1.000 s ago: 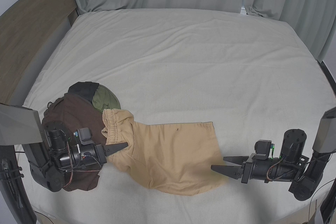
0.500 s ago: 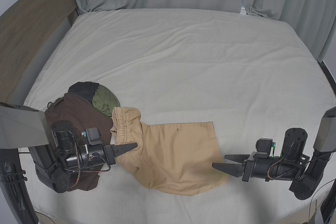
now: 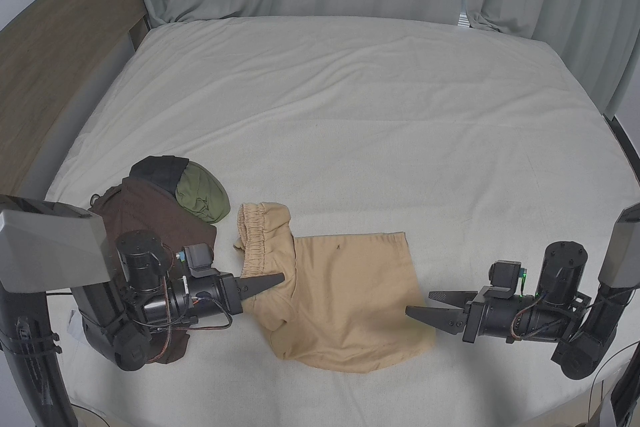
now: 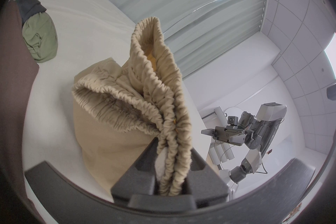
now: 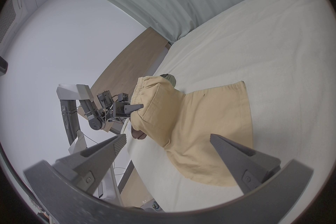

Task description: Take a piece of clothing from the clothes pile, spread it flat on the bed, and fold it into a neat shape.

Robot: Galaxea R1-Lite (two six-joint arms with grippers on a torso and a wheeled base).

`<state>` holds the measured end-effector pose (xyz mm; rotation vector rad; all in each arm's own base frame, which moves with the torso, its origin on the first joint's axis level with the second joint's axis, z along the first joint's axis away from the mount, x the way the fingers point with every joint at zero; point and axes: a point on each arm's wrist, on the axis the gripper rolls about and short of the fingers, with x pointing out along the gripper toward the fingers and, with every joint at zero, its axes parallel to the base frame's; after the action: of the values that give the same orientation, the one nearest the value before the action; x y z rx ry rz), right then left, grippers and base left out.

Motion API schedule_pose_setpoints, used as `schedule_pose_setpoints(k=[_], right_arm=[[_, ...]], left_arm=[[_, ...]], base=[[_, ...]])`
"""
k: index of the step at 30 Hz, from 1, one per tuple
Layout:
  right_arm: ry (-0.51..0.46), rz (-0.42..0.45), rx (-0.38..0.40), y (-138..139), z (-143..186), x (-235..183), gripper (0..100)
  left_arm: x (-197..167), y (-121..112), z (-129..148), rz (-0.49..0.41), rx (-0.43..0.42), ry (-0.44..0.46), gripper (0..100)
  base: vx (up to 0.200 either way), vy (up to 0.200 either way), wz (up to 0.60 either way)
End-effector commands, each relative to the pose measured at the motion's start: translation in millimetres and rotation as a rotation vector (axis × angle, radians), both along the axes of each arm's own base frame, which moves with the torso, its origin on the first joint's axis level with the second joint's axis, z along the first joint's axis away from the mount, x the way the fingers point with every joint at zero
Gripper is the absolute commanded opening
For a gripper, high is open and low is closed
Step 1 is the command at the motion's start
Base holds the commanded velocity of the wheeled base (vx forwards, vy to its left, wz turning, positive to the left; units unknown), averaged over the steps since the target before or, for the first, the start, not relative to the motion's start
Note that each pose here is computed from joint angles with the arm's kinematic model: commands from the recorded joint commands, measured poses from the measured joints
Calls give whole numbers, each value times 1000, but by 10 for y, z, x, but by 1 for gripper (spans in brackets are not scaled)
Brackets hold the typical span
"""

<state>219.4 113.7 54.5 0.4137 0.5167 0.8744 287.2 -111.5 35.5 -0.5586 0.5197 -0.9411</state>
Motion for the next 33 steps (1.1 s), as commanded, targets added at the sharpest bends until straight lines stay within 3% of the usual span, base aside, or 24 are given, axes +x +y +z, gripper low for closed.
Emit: schedule_pose_setpoints(k=[1,33], right_arm=[[-13,-11,6,-17,23,32,100],[-69,-122,28,-260,134,193,100]], left_arm=[[-3,-98,7,-26,-9,0,0],[84,-738,-234,-167,-37,25,0]], base=[[0,0,0],[0,0,0]])
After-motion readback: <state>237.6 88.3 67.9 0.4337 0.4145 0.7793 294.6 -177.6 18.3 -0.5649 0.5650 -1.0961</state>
